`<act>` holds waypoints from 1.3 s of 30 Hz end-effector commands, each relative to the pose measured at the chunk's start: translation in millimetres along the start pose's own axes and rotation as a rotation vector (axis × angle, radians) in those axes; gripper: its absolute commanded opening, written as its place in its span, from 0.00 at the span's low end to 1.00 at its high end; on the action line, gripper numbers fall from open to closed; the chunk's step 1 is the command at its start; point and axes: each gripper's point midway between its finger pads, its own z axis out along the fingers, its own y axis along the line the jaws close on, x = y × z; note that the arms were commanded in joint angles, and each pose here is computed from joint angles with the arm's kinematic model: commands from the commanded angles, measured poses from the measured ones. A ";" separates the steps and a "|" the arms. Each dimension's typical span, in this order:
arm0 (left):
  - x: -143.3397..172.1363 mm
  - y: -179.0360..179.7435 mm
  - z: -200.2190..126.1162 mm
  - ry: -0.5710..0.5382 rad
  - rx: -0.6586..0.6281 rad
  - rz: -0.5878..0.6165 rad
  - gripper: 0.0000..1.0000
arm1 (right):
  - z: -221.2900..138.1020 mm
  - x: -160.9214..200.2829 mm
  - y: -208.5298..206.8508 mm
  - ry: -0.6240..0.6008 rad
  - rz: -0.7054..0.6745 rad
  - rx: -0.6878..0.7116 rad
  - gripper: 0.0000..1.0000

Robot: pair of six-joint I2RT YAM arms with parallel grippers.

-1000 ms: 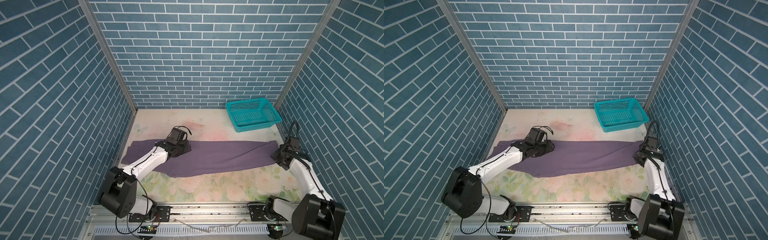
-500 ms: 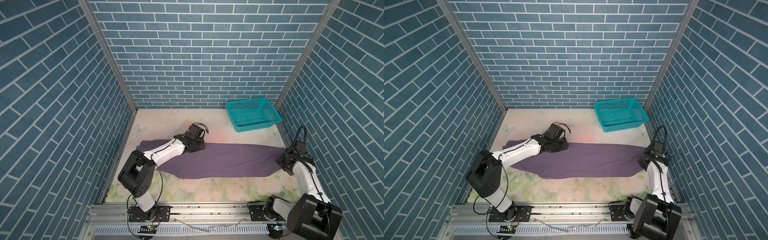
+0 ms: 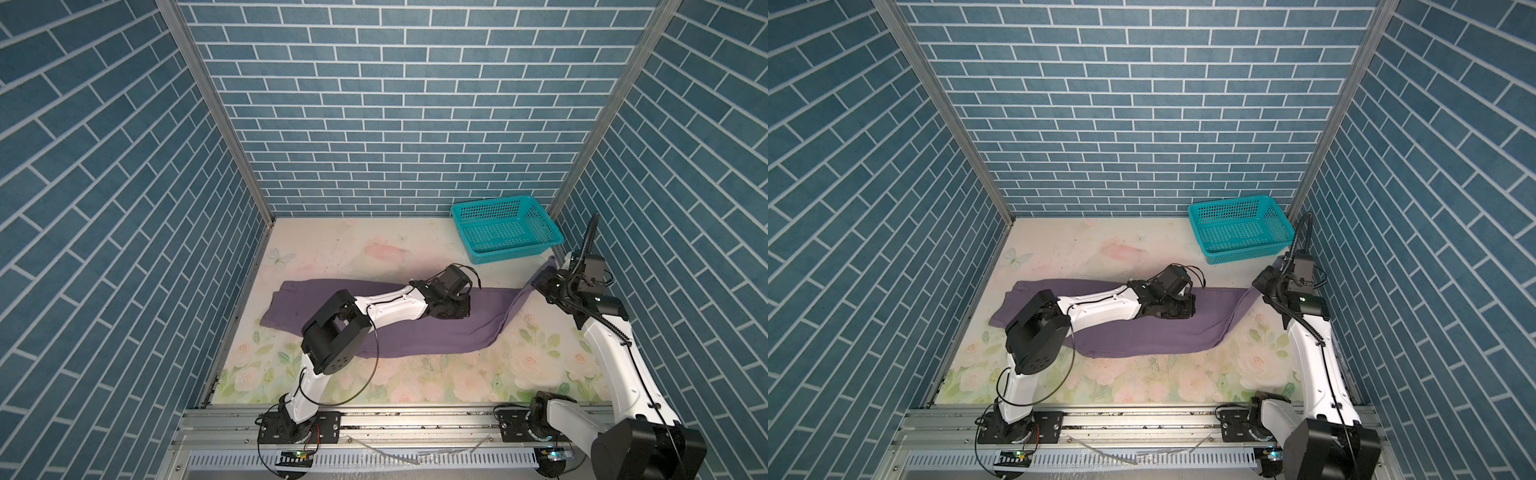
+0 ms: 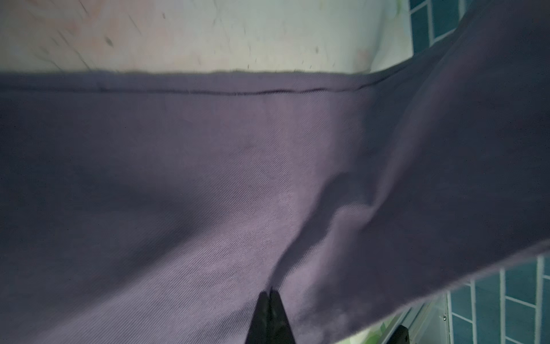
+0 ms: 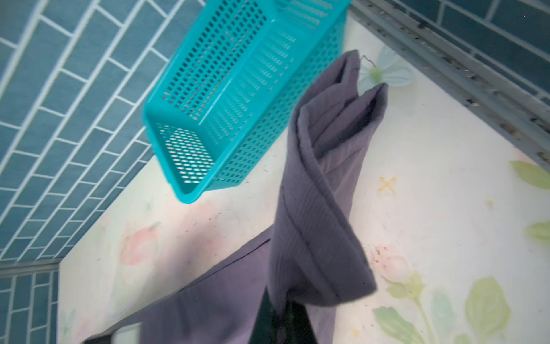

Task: Fold and stack the trousers
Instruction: Fold the trousers at the center of the table.

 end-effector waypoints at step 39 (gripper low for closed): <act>-125.3 49.4 -141.0 -0.267 0.166 -0.272 0.41 | -35.2 20.6 179.1 -0.012 -0.227 -0.364 0.00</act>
